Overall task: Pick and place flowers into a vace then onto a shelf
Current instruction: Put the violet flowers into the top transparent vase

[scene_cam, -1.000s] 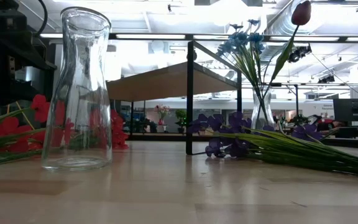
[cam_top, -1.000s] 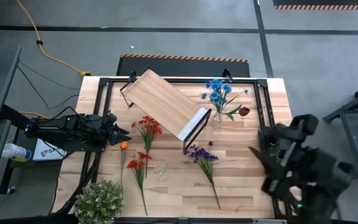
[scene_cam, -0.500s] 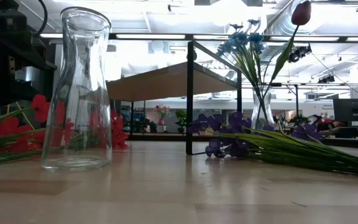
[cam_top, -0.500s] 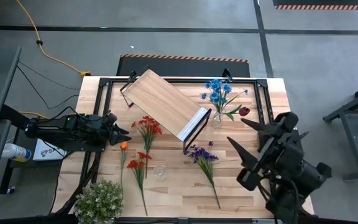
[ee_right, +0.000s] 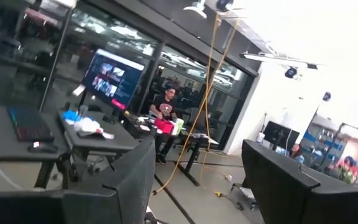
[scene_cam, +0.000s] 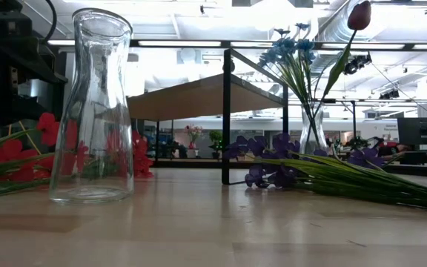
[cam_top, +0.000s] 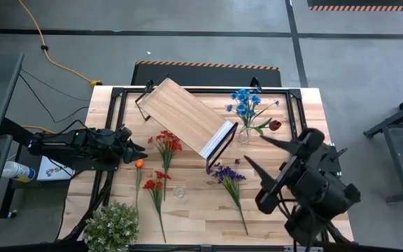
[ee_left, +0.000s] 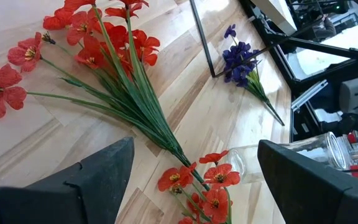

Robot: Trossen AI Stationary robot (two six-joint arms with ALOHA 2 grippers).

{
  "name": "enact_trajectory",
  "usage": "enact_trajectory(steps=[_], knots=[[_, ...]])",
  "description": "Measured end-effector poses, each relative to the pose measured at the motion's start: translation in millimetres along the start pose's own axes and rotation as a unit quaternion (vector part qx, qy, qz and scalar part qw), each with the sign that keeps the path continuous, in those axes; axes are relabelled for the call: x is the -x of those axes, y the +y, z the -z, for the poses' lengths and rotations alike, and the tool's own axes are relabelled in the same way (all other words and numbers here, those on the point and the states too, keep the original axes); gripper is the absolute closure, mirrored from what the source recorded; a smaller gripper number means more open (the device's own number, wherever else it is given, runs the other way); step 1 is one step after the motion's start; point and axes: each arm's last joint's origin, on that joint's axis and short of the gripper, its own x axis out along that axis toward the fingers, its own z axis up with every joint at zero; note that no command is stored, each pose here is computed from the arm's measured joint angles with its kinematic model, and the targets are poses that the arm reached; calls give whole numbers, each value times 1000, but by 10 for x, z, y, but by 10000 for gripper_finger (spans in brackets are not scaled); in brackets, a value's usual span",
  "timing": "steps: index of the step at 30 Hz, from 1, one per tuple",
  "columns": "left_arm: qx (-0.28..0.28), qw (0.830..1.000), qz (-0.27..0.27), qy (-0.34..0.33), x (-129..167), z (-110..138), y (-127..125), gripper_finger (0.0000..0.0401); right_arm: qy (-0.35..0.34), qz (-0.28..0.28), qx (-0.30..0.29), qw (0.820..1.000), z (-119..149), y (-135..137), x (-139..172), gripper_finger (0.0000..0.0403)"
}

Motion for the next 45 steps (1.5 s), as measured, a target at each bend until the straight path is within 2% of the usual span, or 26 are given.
enact_trajectory(steps=[6,15,21,24,37,45], knots=[[0,1000,0,0,-1,0,0,25,-1,-6,-4,1000,-16,-55,24,172],[4,1000,0,0,0,0,0,25,-8,-23,-27,999,-145,-464,118,172],[4,1000,0,0,-1,0,0,25,-19,-65,11,998,-181,-526,255,172],[4,1000,0,0,0,0,0,25,-26,-78,10,997,-205,-586,313,172],[6,1000,0,0,-1,0,0,25,-41,-83,-19,996,-266,-1117,292,172],[6,1000,0,0,-1,0,0,25,-43,-103,-26,993,-273,-1237,366,172]])
